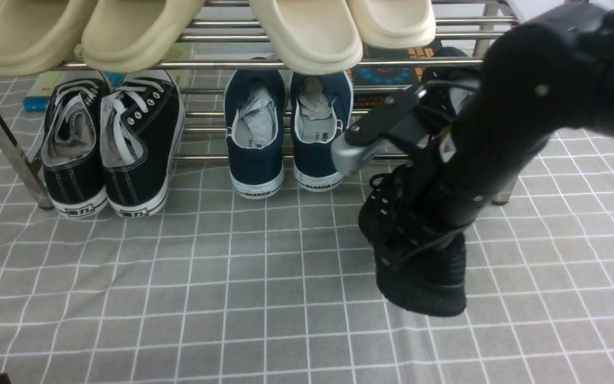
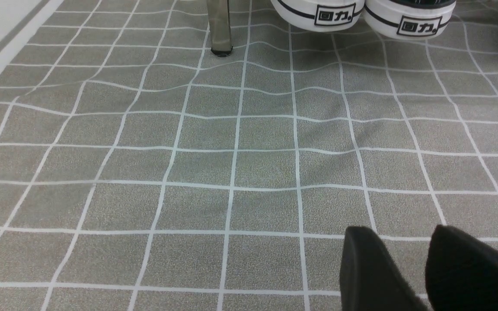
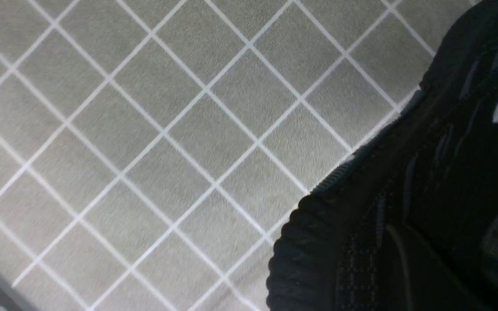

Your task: Take the shoes off the shelf with your hand from the grey coffee tablecloth.

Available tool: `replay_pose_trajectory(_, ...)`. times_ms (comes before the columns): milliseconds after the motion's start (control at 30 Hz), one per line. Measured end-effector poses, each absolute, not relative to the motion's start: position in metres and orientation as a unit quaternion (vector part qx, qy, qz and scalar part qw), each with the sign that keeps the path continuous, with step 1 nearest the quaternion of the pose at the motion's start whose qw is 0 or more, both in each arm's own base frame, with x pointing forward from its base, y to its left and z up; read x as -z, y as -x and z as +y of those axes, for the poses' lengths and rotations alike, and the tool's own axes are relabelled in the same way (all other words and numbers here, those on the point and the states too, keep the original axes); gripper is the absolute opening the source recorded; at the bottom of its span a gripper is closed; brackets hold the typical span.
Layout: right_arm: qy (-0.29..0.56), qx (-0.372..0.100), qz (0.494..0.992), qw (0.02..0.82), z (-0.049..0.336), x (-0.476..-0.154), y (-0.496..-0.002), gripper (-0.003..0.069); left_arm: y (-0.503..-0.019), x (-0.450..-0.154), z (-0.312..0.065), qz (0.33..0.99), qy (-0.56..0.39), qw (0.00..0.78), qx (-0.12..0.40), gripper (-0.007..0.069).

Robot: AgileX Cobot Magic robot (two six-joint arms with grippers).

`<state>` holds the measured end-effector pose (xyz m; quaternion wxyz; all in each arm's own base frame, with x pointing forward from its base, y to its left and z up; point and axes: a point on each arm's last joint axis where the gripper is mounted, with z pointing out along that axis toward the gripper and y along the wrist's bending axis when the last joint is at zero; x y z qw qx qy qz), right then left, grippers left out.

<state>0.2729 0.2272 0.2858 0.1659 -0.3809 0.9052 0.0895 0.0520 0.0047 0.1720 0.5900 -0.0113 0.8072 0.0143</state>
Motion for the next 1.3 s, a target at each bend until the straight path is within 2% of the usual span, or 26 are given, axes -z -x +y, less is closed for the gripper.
replay_pose_trajectory(167, 0.404, -0.081, 0.901, 0.134, 0.244, -0.259, -0.275, 0.0027, -0.052, -0.172, 0.005, 0.807, 0.011, 0.59, -0.014, 0.024)
replay_pose_trajectory(367, 0.422, -0.079, 0.898, 0.101, 0.256, -0.245, -0.266, 0.0038, -0.052, -0.172, 0.005, 0.807, 0.011, 0.59, -0.014, 0.024)
replay_pose_trajectory(433, 0.422, -0.084, 0.899, 0.082, 0.26, -0.239, -0.263, 0.0062, -0.052, -0.172, 0.005, 0.807, 0.011, 0.59, -0.014, 0.024)
replay_pose_trajectory(500, 0.416, -0.088, 0.902, 0.07, 0.262, -0.236, -0.262, 0.0111, -0.052, -0.172, 0.005, 0.807, 0.011, 0.59, -0.014, 0.024)
replay_pose_trajectory(600, 0.403, -0.09, 0.909, 0.058, 0.263, -0.236, -0.259, 0.023, -0.052, -0.172, 0.005, 0.807, 0.011, 0.59, -0.014, 0.024)
replay_pose_trajectory(633, 0.403, -0.089, 0.909, 0.056, 0.263, -0.236, -0.259, 0.0239, -0.052, -0.172, 0.005, 0.807, 0.011, 0.59, -0.014, 0.024)
replay_pose_trajectory(667, 0.401, -0.084, 0.911, 0.043, 0.262, -0.24, -0.258, 0.0299, -0.052, -0.172, 0.005, 0.807, 0.011, 0.59, -0.014, 0.024)
replay_pose_trajectory(733, 0.406, -0.072, 0.91, 0.034, 0.26, -0.249, -0.259, 0.0375, -0.052, -0.172, 0.005, 0.807, 0.011, 0.59, -0.014, 0.024)
replay_pose_trajectory(833, 0.41, -0.044, 0.908, 0.071, 0.26, -0.27, -0.27, 0.0452, -0.052, -0.172, 0.005, 0.807, 0.011, 0.59, -0.014, 0.024)
replay_pose_trajectory(900, 0.395, -0.023, 0.913, 0.102, 0.255, -0.283, -0.281, 0.047, -0.052, -0.172, 0.005, 0.807, 0.011, 0.59, -0.014, 0.024)
replay_pose_trajectory(1067, 0.307, 0.036, 0.937, 0.163, 0.223, -0.305, -0.315, 0.0482, -0.052, -0.172, 0.005, 0.807, 0.011, 0.59, -0.014, 0.024)
replay_pose_trajectory(1167, 0.238, 0.049, 0.946, 0.213, 0.201, -0.309, -0.339, 0.0482, -0.052, -0.172, 0.005, 0.807, 0.011, 0.59, -0.014, 0.024)
replay_pose_trajectory(1300, 0.189, 0.054, 0.944, 0.265, 0.183, -0.307, -0.364, 0.0483, -0.052, -0.172, 0.005, 0.807, 0.011, 0.59, -0.014, 0.024)
